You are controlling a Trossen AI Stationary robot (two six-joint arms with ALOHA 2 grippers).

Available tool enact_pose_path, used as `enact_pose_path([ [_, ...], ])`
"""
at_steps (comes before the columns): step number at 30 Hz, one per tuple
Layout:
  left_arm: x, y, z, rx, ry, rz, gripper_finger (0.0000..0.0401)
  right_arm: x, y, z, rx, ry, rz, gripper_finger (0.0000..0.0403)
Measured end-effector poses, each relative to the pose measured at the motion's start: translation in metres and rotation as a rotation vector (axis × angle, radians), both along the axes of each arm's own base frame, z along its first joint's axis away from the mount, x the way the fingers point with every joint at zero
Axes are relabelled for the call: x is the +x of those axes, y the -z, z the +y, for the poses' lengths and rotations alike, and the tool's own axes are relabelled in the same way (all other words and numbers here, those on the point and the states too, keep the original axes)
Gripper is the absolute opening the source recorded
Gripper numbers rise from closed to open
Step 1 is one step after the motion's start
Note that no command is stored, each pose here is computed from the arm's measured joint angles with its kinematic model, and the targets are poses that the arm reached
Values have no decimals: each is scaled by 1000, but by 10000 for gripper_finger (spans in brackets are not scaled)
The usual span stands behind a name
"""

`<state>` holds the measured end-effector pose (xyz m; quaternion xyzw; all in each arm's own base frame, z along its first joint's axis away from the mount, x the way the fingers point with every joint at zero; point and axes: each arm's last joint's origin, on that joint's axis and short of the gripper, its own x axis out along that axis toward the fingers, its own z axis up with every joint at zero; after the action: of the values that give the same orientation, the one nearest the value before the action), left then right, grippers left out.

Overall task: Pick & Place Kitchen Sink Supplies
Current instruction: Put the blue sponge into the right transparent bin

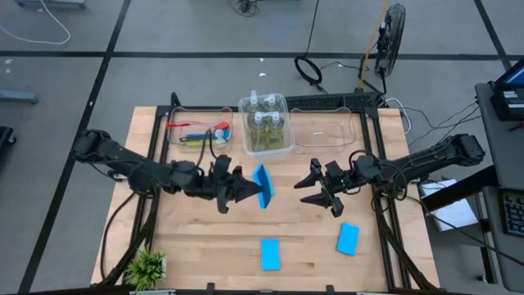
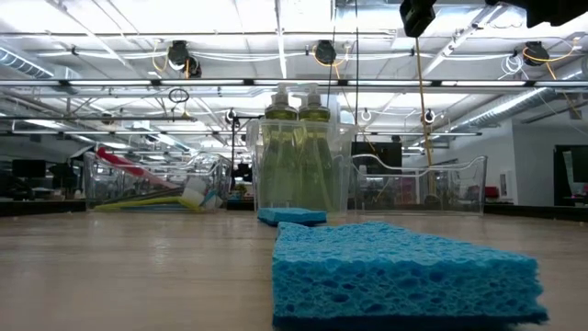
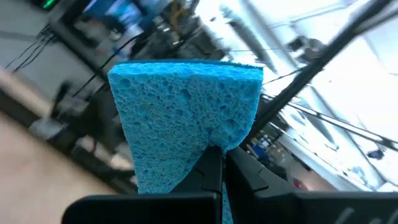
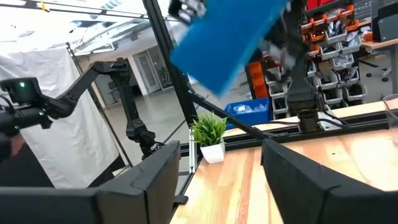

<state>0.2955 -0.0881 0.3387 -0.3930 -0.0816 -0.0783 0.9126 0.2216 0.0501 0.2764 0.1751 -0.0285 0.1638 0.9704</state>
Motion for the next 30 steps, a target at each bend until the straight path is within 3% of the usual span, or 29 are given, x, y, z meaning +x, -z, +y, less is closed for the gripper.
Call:
enact_pose_path([
  [7, 21, -28, 4, 110, 37, -93, 1, 0, -6, -4, -34, 32, -77, 279],
  [10, 34, -32, 6, 134, 63, -104, 1, 0, -11, -4, -135, 91, -133, 291],
  [13, 44, -37, 11, 126, 45, -110, 1, 1, -20, 1, -316, 143, -197, 291],
  [17, 49, -44, 26, 100, -82, -121, 0, 2, -26, 9, -548, 269, -170, 287],
  [21, 51, -48, 40, 41, -235, -119, 0, 0, -33, 14, -706, 480, -117, 289],
  [26, 52, -46, 50, -32, -344, -92, 0, -6, -39, 14, -806, 758, -48, 290],
  [30, 54, -42, 54, -71, -428, -71, 0, -7, -42, 14, -852, 825, -41, 290],
])
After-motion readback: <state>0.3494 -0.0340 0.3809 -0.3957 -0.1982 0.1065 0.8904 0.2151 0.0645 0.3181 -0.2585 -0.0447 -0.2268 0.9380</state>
